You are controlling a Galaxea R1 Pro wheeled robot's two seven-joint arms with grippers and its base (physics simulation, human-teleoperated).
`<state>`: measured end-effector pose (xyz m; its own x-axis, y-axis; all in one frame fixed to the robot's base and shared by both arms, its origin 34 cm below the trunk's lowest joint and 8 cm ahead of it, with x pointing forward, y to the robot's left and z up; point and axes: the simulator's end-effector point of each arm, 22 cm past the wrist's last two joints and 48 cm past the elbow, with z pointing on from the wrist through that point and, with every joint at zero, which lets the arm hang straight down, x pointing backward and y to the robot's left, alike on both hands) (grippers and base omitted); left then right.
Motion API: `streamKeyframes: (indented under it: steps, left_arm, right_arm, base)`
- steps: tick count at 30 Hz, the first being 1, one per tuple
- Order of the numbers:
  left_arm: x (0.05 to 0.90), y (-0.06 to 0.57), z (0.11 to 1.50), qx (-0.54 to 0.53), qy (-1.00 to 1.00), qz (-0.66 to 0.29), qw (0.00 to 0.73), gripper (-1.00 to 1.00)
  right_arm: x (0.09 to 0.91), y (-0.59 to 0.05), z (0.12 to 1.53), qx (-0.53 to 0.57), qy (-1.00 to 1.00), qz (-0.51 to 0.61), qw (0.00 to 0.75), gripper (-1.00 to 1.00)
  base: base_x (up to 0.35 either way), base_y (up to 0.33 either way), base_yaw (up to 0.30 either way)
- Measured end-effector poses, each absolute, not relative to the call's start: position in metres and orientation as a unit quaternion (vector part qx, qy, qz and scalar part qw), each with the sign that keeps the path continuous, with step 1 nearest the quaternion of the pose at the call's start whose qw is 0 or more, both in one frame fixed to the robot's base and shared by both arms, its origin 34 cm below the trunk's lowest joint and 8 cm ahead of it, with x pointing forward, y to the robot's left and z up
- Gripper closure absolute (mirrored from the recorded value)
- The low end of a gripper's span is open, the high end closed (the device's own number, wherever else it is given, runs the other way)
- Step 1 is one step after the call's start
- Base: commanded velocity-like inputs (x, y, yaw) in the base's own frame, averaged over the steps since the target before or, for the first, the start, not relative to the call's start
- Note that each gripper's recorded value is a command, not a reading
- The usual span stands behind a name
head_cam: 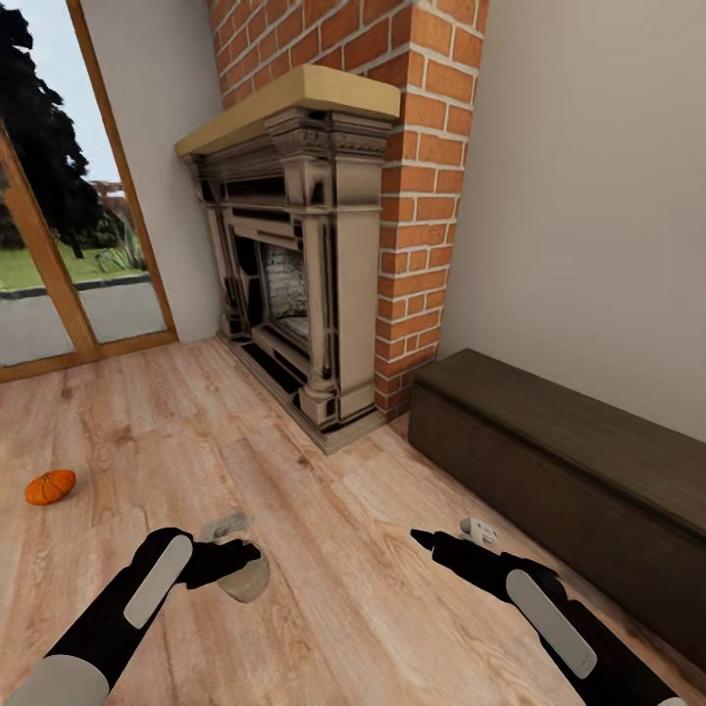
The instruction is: Place each of the two pumpkins and all three candles from the living room inside a cabinet in the living room (use any cabinet), then make sure every cabinet is closed, and position the cauldron so it is next to a table in the living room.
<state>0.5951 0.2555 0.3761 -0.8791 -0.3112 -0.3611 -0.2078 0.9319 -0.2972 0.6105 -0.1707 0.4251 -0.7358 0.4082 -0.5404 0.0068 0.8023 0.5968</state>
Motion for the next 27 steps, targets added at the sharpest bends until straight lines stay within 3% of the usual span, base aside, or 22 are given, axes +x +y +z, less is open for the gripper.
streamKeyframes:
  steps: [27]
  left_arm:
    - [0.612, 0.287, 0.441, -0.167, 0.94, -0.128, 0.268, 1.0]
  right_arm:
    - [0.615, -0.168, 0.483, 0.099, 0.867, 0.297, 0.389, -1.0]
  base:
    - [0.0, 0.0, 0.281]
